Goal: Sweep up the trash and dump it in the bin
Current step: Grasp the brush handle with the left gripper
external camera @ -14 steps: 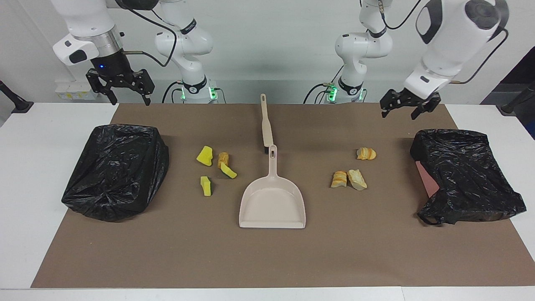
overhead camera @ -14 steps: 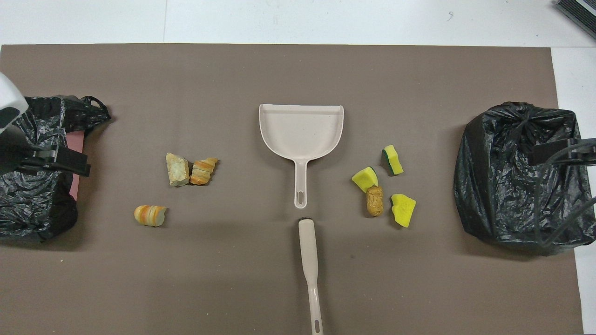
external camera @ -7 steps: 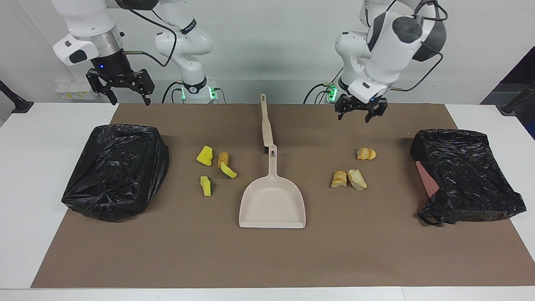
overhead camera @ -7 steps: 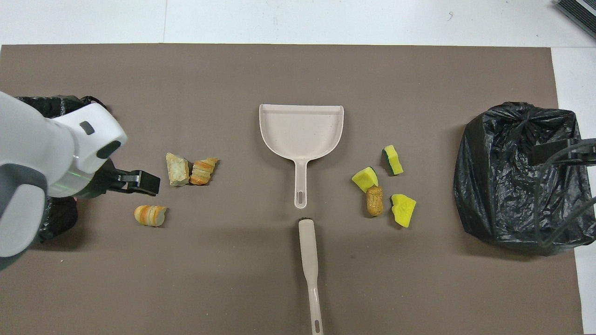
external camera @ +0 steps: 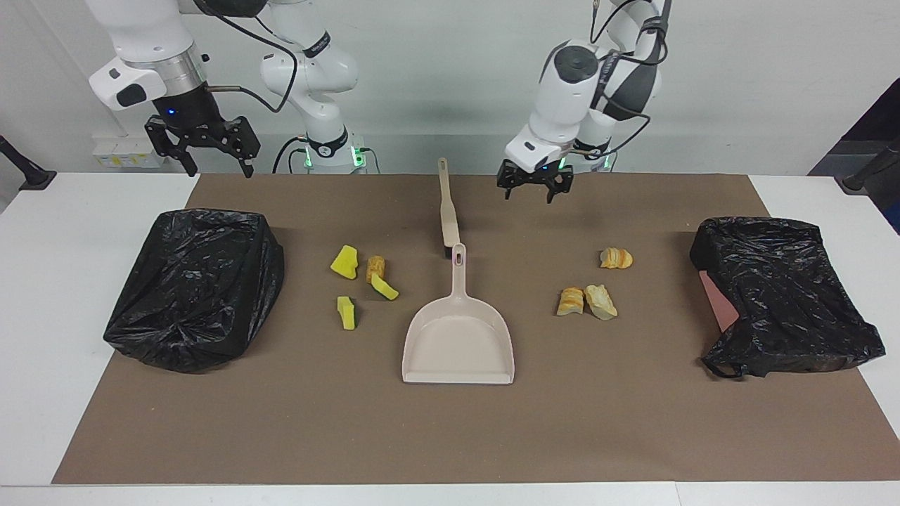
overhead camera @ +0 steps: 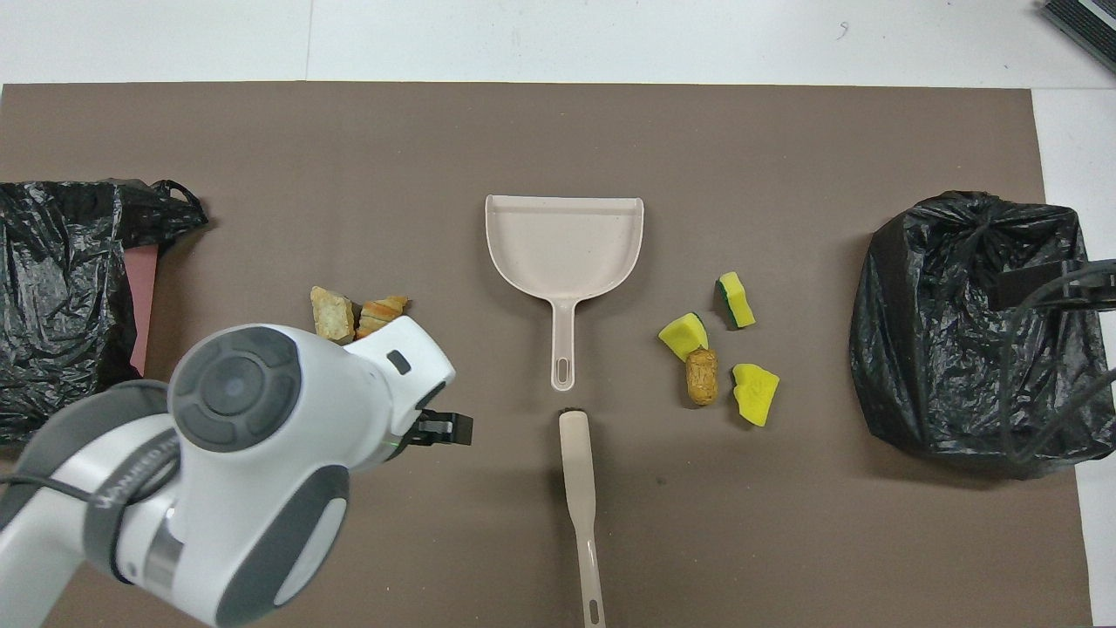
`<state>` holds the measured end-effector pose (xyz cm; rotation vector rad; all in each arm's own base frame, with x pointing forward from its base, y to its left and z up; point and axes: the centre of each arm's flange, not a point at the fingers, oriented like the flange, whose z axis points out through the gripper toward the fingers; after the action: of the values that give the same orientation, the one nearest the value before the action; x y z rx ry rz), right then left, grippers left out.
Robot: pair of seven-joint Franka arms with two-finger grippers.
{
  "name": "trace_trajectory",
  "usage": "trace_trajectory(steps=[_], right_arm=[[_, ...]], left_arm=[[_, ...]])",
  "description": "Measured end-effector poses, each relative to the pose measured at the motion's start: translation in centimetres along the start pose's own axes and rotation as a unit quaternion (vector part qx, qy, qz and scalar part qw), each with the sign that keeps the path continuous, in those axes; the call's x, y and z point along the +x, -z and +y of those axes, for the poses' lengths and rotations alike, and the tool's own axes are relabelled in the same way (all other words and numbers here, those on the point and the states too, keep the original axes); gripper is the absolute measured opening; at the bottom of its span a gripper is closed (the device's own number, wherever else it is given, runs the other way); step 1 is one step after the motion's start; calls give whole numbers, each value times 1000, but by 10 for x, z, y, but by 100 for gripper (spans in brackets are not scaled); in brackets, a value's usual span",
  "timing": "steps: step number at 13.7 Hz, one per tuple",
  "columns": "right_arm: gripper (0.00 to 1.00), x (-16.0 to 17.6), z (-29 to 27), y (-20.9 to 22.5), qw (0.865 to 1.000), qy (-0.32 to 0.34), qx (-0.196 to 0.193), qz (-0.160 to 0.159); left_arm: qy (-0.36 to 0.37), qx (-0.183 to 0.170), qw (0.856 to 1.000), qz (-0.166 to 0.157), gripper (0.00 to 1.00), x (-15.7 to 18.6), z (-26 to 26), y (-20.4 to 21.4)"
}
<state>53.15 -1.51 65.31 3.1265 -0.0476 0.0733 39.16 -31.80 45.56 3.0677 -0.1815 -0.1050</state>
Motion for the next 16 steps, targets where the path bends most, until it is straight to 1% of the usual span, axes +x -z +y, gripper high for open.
trace_trajectory(steps=[3,7,11,12,13,16], right_arm=[[100,0,0,0,1000,0,0,0],[100,0,0,0,1000,0,0,0],[100,0,0,0,1000,0,0,0],[100,0,0,0,1000,0,0,0],[100,0,1,0,1000,-1,0,0],[100,-1,1,1,1000,-1,0,0]], left_arm=[[16,-4,1000,9,100,-38,57,-43],[9,-21,1000,7,100,-95,105,-106],[20,-26,999,-1,100,-121,133,-134],[24,-26,999,-1,96,-125,138,-139],[28,-26,999,-1,96,-126,139,-142],[32,-26,999,-1,61,-123,138,-142]])
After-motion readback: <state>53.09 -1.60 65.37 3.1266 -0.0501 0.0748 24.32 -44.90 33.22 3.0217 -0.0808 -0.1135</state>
